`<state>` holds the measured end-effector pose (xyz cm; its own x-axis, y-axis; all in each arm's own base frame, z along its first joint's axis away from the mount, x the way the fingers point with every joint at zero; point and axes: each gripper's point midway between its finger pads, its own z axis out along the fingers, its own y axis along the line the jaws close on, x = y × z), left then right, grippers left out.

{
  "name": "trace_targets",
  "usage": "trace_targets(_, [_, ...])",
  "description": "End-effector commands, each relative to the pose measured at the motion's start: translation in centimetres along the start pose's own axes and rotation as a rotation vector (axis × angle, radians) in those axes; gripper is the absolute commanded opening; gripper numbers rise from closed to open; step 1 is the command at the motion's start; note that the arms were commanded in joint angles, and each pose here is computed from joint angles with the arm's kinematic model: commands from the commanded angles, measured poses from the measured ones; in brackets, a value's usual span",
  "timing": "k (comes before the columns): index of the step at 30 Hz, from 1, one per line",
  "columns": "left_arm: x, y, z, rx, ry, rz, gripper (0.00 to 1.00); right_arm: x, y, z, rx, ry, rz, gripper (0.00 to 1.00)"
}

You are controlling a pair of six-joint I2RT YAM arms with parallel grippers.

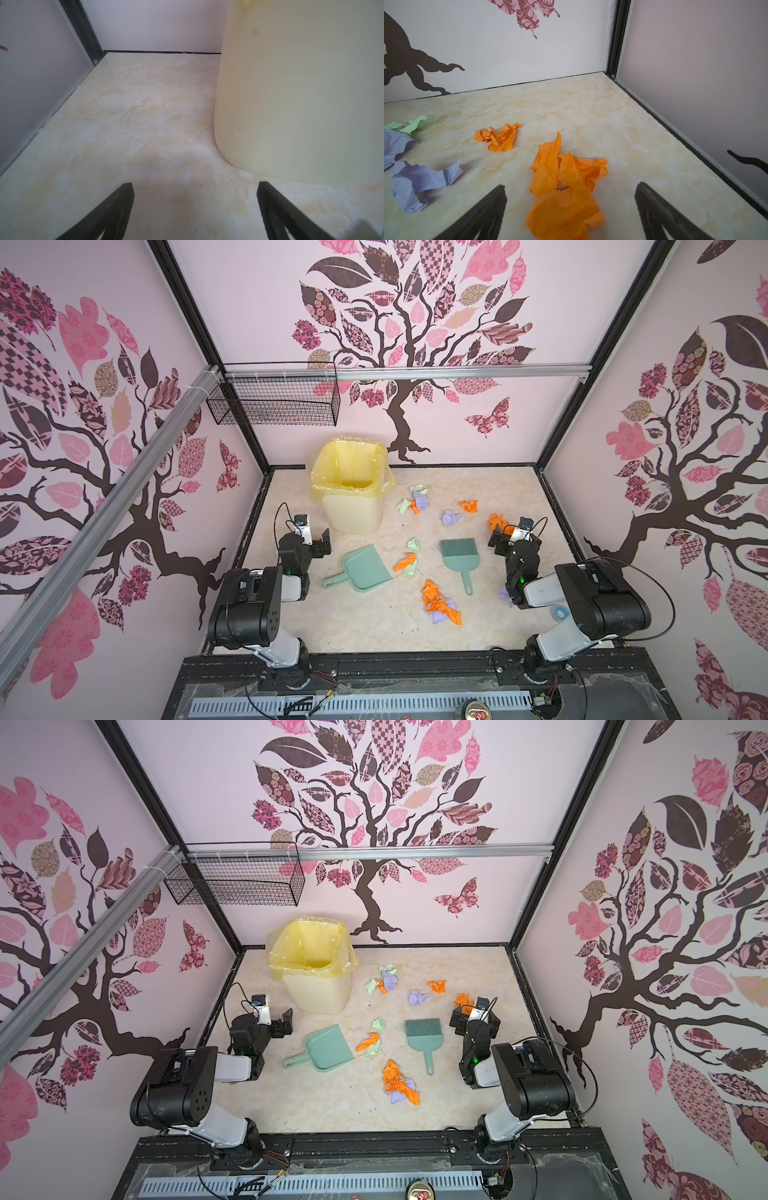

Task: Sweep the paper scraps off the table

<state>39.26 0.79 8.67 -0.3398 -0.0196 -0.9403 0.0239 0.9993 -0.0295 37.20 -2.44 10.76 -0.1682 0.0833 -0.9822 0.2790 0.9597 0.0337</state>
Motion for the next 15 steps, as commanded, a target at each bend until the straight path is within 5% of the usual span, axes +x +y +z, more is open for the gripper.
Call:
trace_targets(1, [-1.67,0.06,0.24,-0.004,-0.043,0.002,0.96,-0.9,0.22,0.35,-0.001,-0.022,0.018,1.0])
trace_targets(15, [-1.68,0.09,0.24,-0.006,-0.043,-0.003,0.96,-0.9,0.21,0.33,-0.001,-0.023,0.017,1.0])
